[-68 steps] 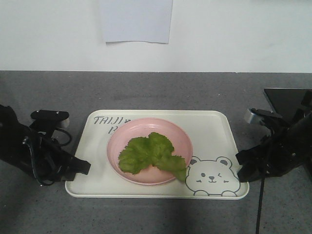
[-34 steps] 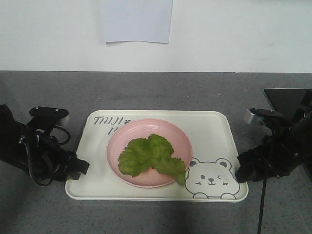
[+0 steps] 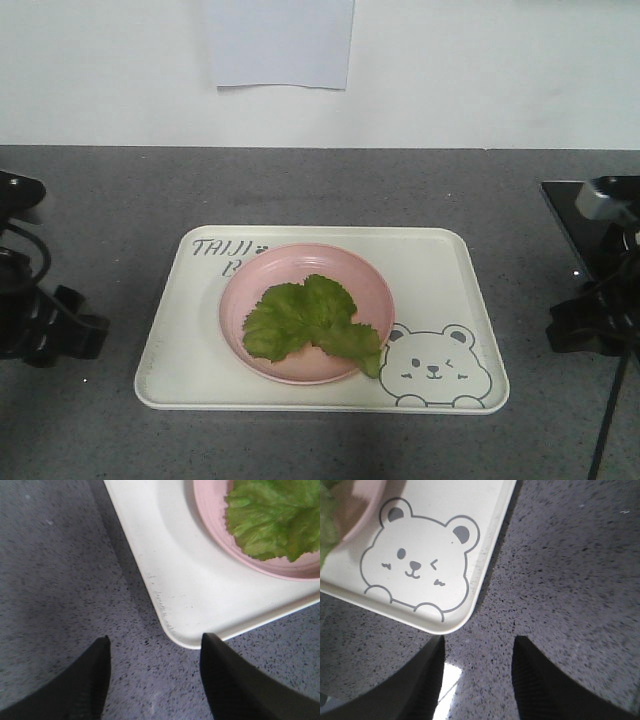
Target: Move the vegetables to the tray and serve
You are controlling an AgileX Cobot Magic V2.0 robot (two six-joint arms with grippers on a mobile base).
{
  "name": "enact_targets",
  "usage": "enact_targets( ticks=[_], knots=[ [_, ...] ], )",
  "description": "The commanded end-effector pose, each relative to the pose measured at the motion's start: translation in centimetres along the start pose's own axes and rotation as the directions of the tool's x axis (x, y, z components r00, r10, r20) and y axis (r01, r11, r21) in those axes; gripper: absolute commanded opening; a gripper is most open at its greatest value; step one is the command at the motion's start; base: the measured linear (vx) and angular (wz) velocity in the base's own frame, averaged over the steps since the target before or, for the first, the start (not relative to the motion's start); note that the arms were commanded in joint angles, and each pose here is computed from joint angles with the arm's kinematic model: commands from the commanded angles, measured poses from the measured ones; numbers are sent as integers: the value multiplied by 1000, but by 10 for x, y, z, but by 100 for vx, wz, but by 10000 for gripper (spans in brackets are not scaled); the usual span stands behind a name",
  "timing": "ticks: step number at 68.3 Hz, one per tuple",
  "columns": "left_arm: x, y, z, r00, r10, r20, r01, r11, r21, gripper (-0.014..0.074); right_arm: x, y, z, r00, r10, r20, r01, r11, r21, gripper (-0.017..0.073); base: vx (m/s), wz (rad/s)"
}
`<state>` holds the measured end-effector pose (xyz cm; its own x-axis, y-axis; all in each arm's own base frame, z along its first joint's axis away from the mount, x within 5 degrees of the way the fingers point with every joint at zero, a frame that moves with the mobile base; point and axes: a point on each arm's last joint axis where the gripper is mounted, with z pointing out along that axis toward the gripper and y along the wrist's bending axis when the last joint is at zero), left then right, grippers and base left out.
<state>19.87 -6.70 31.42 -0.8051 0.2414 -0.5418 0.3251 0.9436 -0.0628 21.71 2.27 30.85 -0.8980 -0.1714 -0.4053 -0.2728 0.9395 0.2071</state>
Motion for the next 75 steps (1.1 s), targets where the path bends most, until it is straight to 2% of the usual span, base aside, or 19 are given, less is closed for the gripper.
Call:
enact_targets(
  ticks=[1,8,15,21,28,33,41,50,55,64,75],
  knots=[
    [1,2,-28,992,-6,123,11,999,-39,398,10,12,-29,992,-23,122,20,999,27,304,0,0],
    [14,6,-36,988,-37,151,51,994,-92,398,31,19,-38,983,-39,177,31,999,44,304,0,0],
    [30,9,-42,983,-64,174,85,990,-114,398,55,27,-43,975,-82,206,67,994,82,304,0,0],
    [43,9,-49,977,-62,203,88,989,-117,398,72,29,-44,975,-98,199,71,988,140,304,0,0],
    [57,8,-58,968,-61,242,90,990,-112,398,91,27,-49,970,-130,207,80,969,236,304,0,0],
    [66,8,-63,962,-59,265,91,990,-110,398,102,28,-53,961,-159,226,95,959,268,304,0,0],
    [75,7,-69,953,-52,299,89,990,-111,398,115,30,-57,948,-178,262,104,956,274,304,0,0],
    [79,7,-74,944,-50,327,90,990,-108,398,124,32,-61,940,-137,312,57,966,254,300,0,0],
    [79,7,-74,943,-50,330,90,990,-107,383,126,32,-61,935,-134,327,50,966,253,290,0,0],
    [79,7,-74,942,-49,332,90,990,-107,303,127,33,-63,932,-136,335,50,966,253,239,0,0],
    [79,7,-74,942,-49,332,90,990,-107,166,127,33,-63,932,-132,339,48,969,244,122,0,0]
  ],
)
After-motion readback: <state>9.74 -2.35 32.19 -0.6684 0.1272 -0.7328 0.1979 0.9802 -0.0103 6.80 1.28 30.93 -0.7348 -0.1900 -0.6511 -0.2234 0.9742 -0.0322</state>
